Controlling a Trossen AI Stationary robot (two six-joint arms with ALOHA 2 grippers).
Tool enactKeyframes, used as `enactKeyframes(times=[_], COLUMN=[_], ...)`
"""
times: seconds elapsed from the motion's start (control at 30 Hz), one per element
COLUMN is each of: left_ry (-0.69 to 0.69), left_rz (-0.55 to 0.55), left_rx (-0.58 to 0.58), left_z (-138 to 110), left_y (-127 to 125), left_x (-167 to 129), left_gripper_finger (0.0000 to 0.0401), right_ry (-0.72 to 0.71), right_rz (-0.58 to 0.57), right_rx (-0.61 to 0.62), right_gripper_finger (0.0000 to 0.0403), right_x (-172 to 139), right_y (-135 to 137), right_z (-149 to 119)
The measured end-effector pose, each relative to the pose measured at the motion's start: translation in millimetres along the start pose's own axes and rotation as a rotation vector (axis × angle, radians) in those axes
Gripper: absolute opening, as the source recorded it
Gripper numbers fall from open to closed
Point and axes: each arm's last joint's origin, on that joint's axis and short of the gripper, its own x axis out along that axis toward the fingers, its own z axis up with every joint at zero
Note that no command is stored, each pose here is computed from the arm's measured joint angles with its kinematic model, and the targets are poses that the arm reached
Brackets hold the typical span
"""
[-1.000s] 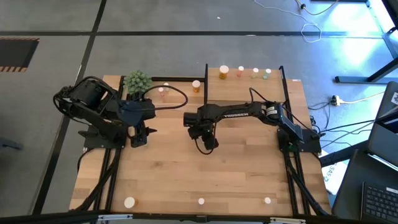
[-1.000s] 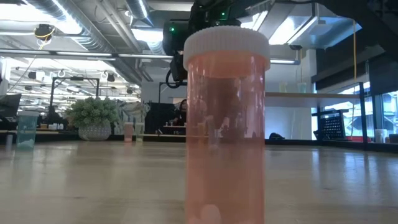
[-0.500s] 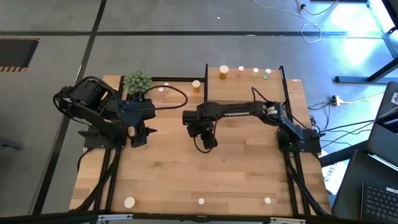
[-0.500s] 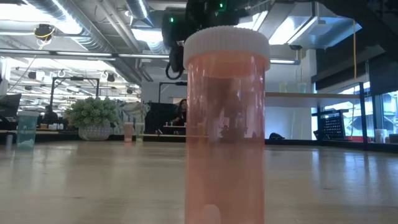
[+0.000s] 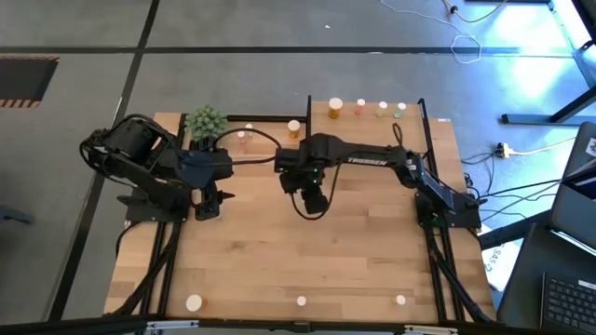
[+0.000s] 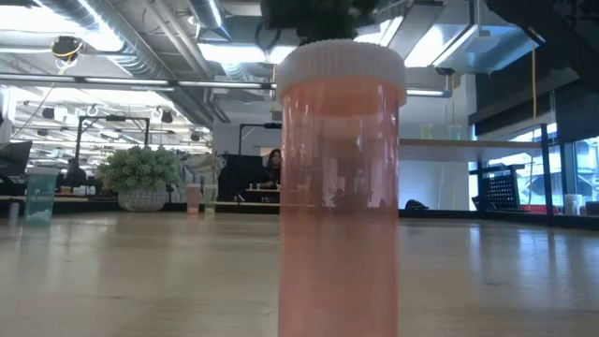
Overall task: Pick and place medicine bottles onto shelf by color
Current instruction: Put the right blue pill bottle on the shelf aligned with the blue pill bottle
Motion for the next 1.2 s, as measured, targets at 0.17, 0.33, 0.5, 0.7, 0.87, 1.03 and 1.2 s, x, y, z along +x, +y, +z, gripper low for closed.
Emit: enactKeyframes(times=[0.17,0.33,0.5,0.7,0.87,1.03,1.2], left_ry=[0.0,0.0,0.001,0.002,0.002,-0.048,-0.097], left_rz=[0.0,0.0,0.009,0.033,0.066,0.098,0.121], left_rx=[0.005,0.049,0.061,0.095,0.09,0.098,0.098], left_z=[0,0,1,3,7,15,23], left_y=[0,0,2,9,19,27,36], left_x=[0,0,1,3,6,9,10], left_gripper_finger=[0.0268,0.0268,0.0268,0.0268,0.0268,0.0268,0.0268], right_ry=[0.008,-0.043,-0.094,-0.172,-0.234,-0.285,-0.333], right_rz=[-0.059,-0.093,-0.15,-0.244,-0.317,-0.399,-0.416], right_rx=[0.053,0.093,0.172,0.235,0.239,0.25,0.277], right_gripper_finger=[0.0117,0.0117,0.0117,0.0117,0.0117,0.0117,0.0117], right_x=[-22,-46,-70,-105,-132,-156,-176], right_y=[6,11,16,25,31,34,36], right_z=[-12,-20,-30,-48,-65,-83,-104])
